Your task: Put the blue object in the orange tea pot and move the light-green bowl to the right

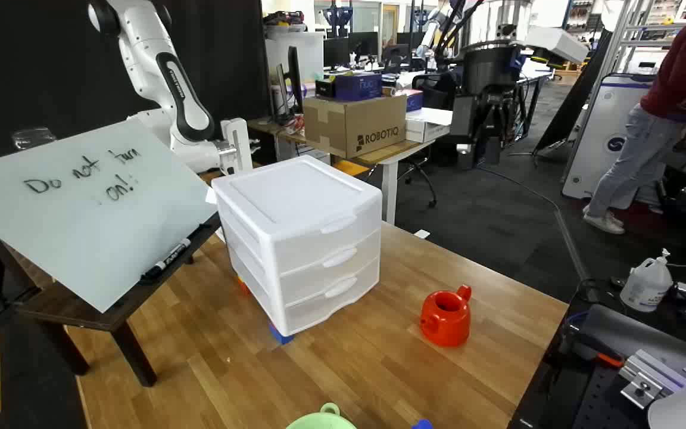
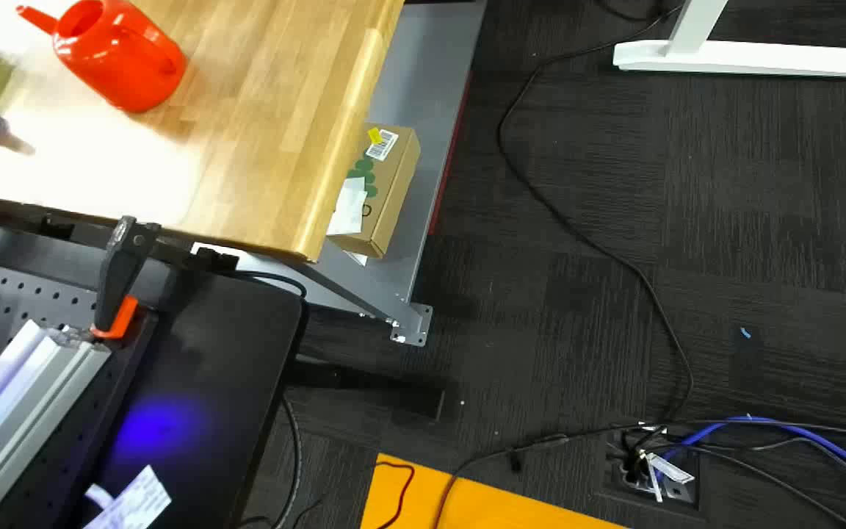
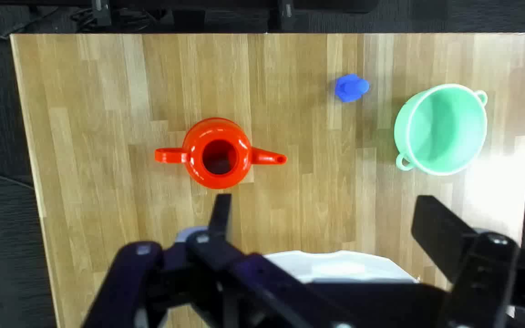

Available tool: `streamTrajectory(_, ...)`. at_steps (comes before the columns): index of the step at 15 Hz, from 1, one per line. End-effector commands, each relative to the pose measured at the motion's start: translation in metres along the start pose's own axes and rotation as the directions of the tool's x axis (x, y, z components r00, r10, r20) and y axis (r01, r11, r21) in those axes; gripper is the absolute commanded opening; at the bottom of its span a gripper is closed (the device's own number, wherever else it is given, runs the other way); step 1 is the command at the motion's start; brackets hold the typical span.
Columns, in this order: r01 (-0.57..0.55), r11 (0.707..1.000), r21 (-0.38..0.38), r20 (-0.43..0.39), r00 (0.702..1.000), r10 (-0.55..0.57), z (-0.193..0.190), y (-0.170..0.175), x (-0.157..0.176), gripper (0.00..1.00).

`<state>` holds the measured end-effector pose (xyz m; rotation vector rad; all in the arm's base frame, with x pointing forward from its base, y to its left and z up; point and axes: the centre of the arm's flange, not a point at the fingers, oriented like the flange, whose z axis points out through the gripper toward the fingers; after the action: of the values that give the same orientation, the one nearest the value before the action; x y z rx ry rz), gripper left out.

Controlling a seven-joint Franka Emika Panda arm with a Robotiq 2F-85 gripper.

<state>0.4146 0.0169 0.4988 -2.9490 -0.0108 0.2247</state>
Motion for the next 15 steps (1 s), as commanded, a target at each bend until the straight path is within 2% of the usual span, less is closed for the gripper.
streamTrajectory(1, 0.000, 1.000, 0.000, 0.000, 1.000, 0.000, 0.0000, 0.0000, 0.0000, 1.00)
streamTrajectory(9, 0.000, 1.000, 0.000, 0.000, 1.000, 0.000, -0.0001, 0.0000, 0.0000, 1.00)
streamTrajectory(11, 0.012, 1.000, 0.028, 0.014, 1.000, -0.012, 0.0000, -0.0007, -0.0010, 1.00)
streamTrajectory(12, 0.000, 1.000, 0.002, 0.002, 1.000, 0.000, 0.0004, -0.0005, -0.0003, 1.00)
streamTrajectory(15, 0.000, 1.000, 0.004, 0.003, 1.000, 0.000, 0.0005, -0.0008, -0.0003, 1.00)
